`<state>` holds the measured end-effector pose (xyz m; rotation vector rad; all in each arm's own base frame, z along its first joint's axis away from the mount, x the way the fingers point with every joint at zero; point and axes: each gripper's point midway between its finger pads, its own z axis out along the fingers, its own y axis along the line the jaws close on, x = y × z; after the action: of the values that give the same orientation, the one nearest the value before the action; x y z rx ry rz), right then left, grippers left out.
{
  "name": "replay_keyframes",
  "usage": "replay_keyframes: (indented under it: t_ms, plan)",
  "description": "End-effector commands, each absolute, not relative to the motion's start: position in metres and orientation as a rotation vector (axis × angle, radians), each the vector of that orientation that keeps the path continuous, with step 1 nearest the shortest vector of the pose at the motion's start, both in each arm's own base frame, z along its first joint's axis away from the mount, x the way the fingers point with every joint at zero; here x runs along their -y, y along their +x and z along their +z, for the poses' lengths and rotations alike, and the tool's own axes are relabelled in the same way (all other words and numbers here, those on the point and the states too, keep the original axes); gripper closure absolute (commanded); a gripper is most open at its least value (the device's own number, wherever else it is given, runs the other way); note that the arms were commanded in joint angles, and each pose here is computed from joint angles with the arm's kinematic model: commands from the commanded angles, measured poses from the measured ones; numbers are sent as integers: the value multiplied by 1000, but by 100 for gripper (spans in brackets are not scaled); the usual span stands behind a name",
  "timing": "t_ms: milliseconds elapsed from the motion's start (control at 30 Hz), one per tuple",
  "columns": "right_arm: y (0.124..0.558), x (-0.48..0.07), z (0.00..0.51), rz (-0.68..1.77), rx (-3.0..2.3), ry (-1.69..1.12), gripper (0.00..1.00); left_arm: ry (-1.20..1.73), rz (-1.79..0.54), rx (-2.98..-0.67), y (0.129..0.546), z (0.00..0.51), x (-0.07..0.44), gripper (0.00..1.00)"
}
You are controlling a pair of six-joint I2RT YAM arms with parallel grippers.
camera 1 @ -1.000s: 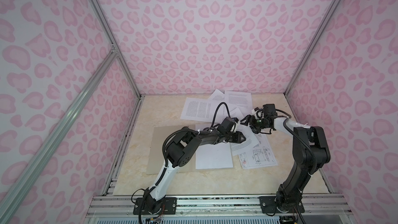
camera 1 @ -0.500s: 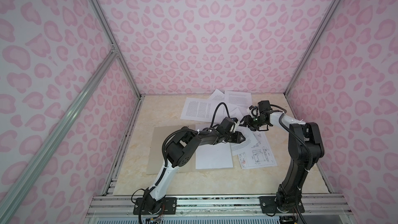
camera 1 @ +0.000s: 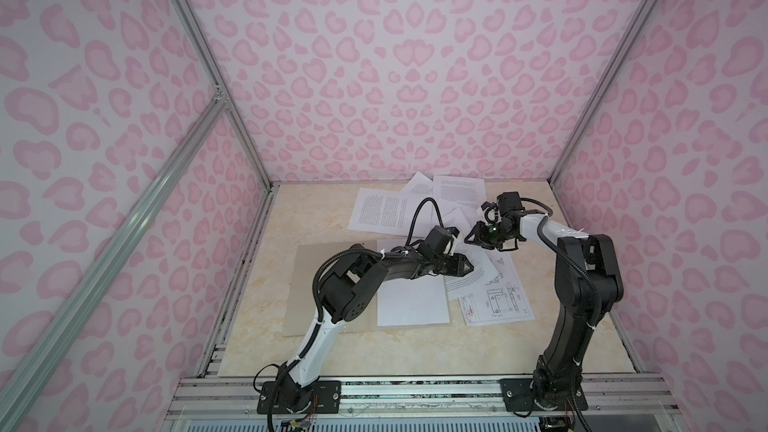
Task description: Put the files into the folder
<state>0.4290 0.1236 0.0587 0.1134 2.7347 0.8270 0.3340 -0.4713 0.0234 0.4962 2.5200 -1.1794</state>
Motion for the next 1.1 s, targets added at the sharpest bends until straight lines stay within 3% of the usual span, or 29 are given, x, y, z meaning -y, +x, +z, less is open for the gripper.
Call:
replay_keyframes:
  t_ms: [0,233,533,833,1067]
  plan:
    - [427,-125,57,842,-2741,102,74,410,-942,-2819,308,-33,429,53]
    - [428,-123,66,822,-2712,144,100,467,-988,-2783,307,-22,434,50]
    - [427,-122,95,816,-2663,157,100,674,-1141,-2548,309,55,464,26]
    - [427,-119,112,876,-2600,172,100,797,-1297,-2351,298,148,486,24]
    - [429,-114,139,872,-2513,201,100,794,-1329,-2184,275,244,457,23]
